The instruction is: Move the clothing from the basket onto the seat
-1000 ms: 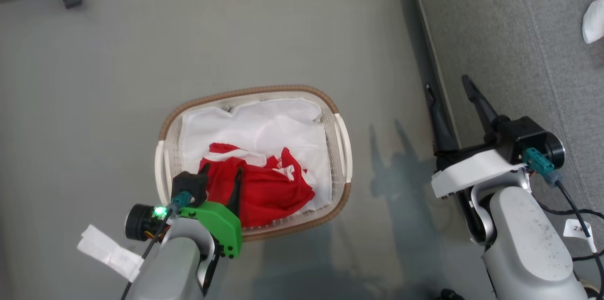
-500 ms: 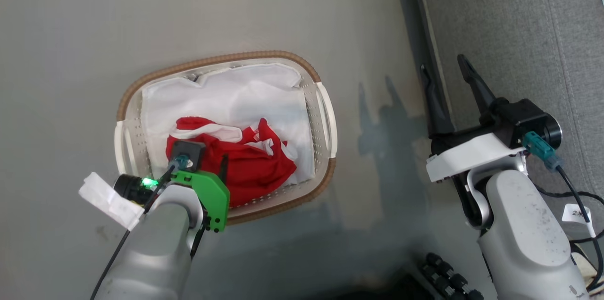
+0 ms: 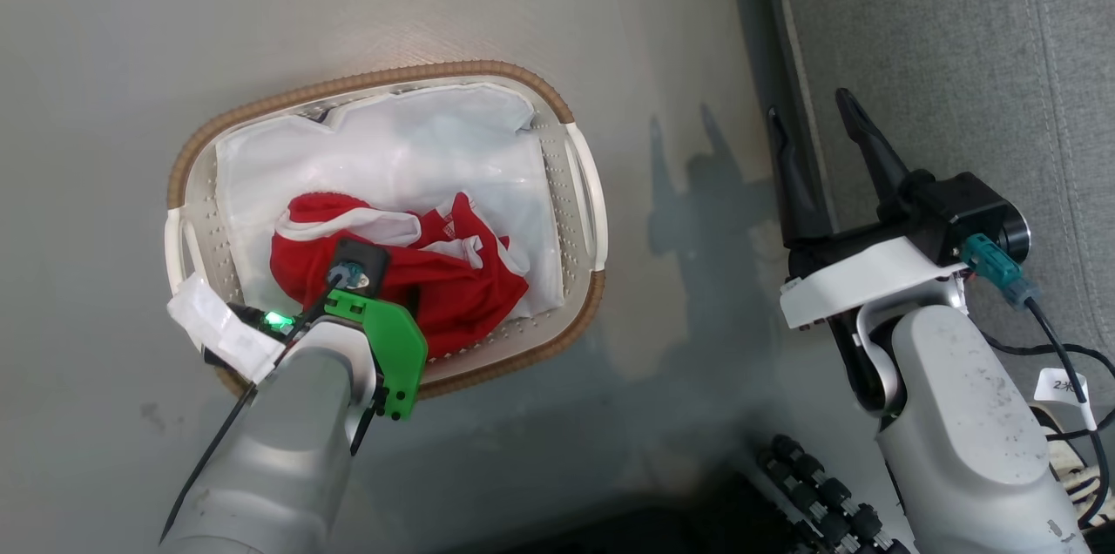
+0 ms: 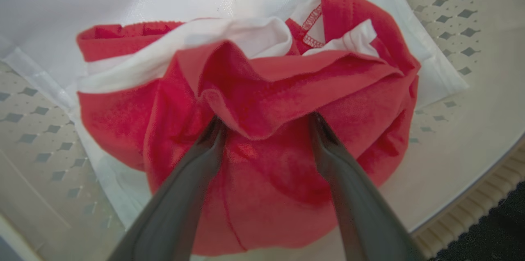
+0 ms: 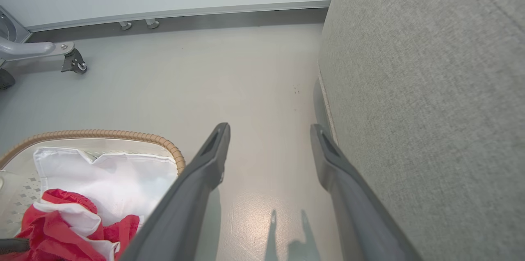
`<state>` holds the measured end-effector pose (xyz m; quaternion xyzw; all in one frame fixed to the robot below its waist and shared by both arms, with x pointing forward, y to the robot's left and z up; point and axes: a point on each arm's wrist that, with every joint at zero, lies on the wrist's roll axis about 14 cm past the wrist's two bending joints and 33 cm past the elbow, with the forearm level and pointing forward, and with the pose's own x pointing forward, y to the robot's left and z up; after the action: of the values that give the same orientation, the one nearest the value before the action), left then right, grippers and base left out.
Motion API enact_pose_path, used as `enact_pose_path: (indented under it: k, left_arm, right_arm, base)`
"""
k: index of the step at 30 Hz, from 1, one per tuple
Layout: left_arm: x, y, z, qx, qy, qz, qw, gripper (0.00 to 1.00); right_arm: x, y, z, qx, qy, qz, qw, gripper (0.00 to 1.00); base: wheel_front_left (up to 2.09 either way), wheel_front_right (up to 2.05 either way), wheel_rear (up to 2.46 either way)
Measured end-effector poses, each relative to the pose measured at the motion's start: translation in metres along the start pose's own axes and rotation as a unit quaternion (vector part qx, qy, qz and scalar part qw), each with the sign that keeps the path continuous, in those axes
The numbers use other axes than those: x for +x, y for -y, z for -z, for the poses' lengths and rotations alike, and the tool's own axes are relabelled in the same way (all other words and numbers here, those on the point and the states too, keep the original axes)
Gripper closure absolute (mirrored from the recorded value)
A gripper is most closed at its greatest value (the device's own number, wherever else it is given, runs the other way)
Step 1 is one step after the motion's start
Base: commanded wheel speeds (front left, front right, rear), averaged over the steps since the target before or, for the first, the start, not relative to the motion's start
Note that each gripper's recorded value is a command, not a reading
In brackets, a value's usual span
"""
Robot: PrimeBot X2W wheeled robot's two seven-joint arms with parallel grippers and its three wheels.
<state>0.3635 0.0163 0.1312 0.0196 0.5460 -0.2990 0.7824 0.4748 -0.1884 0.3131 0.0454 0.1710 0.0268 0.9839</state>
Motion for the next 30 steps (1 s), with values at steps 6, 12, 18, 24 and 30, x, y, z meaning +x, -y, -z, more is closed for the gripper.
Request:
enact_pose_path:
  k: [6, 12, 18, 24, 30]
  left_arm:
    - [0.008, 0.003, 0.004, 0.034, -0.022, 0.013, 0.999, 0.00]
    - [0.015, 0.002, 0.008, 0.077, -0.048, 0.021, 0.996, 0.00]
    - [0.018, -0.005, 0.024, 0.099, -0.105, 0.016, 0.989, 0.00]
    - [0.021, -0.009, 0.032, 0.099, -0.130, 0.012, 0.986, 0.87]
    - [0.022, -0.012, 0.032, 0.092, -0.133, 0.009, 0.987, 1.00]
  right_arm:
    - [0.002, 0.001, 0.007, 0.001, -0.007, 0.002, 1.000, 0.00]
    - [0.003, 0.002, 0.013, 0.003, -0.013, 0.002, 1.000, 0.00]
    - [0.003, 0.005, 0.019, 0.003, -0.021, 0.005, 1.000, 0.00]
    - [0.003, 0.006, 0.024, 0.003, -0.026, 0.006, 1.000, 0.00]
    - [0.004, 0.007, 0.024, 0.003, -0.026, 0.007, 1.000, 0.00]
  base:
    - [0.00, 0.00, 0.00]
    - [0.00, 0.00, 0.00]
    - [0.00, 0.00, 0.00]
    - [0.00, 0.00, 0.00]
    - [0.00, 0.00, 0.00]
